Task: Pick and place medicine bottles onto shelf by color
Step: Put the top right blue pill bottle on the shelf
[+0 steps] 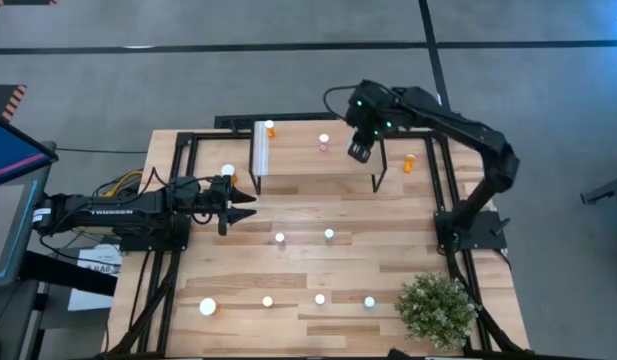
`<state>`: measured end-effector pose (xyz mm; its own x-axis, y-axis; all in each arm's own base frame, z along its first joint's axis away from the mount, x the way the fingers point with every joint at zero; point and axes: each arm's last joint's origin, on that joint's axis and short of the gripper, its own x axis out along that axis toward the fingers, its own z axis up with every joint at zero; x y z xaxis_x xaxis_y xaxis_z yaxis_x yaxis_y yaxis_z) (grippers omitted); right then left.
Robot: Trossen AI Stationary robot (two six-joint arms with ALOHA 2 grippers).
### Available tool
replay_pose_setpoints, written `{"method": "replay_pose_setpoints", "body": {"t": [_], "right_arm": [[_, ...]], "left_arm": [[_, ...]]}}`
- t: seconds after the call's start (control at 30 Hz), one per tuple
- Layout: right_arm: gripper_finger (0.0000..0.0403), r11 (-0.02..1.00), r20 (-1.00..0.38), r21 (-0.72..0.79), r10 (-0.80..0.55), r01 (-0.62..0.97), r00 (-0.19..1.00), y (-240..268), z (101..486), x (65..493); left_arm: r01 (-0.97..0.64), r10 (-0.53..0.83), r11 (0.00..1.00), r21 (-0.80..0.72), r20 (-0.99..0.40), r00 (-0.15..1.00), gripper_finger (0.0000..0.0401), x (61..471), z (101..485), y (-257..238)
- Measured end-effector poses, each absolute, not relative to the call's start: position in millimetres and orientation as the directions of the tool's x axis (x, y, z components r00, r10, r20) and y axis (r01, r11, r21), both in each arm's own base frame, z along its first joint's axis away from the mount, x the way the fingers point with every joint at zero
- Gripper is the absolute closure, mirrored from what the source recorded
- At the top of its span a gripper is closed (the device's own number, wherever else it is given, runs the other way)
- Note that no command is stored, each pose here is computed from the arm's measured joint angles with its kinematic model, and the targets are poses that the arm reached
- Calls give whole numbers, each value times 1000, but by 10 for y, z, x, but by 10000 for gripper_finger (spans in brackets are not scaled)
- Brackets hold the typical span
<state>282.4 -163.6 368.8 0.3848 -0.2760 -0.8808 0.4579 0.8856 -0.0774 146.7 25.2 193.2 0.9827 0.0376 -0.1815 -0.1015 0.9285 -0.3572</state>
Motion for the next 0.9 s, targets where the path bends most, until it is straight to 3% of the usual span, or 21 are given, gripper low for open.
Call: {"method": "replay_pose_setpoints", "body": {"t": [0.4,0.9], "right_arm": [[265,857,-945,-56,-211,513,249,-2060,3479,2801],[258,845,-947,-17,-186,535,264,-2121,3472,2762]], "left_arm": [[-102,37,929,-357,-186,982,186,1466,1927,252],[-106,36,924,-366,-193,981,186,1465,1920,252]]}}
